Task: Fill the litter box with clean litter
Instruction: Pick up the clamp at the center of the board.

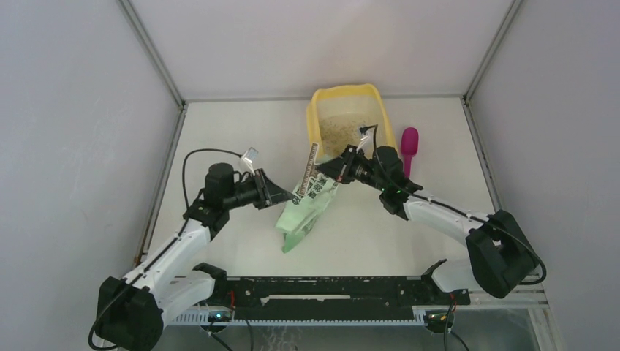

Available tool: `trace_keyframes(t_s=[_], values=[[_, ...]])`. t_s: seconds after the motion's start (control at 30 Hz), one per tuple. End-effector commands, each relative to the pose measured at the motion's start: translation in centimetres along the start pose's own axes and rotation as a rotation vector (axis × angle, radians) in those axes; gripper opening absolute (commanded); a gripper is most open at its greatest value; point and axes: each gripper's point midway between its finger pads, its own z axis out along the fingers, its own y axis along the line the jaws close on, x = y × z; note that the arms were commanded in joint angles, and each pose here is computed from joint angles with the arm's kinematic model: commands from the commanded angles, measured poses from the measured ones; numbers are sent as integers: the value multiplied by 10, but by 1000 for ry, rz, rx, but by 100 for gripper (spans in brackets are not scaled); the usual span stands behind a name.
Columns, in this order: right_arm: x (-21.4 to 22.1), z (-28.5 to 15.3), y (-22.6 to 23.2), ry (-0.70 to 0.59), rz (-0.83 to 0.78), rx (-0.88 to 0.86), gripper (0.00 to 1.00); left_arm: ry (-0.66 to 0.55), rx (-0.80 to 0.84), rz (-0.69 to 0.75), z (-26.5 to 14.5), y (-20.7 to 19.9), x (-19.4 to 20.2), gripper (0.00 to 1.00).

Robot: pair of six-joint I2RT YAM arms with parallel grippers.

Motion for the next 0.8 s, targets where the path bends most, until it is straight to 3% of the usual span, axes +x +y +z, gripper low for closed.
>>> trace_keyframes(t_s=[0.0,0.33,0.57,0.77], values=[[-1,17,5,-23,-64,-17,0,-54,95,100,-4,-26,-17,18],[28,29,0,50,-26,-56,0,-43,103,95,-2,-23,-14,17],[37,27,15,101,34,-171,0,-41,-18,116,-6,1,-9,16],[44,25,19,137,57,-208,0,-108,-109,177,-25,-4,-22,19]])
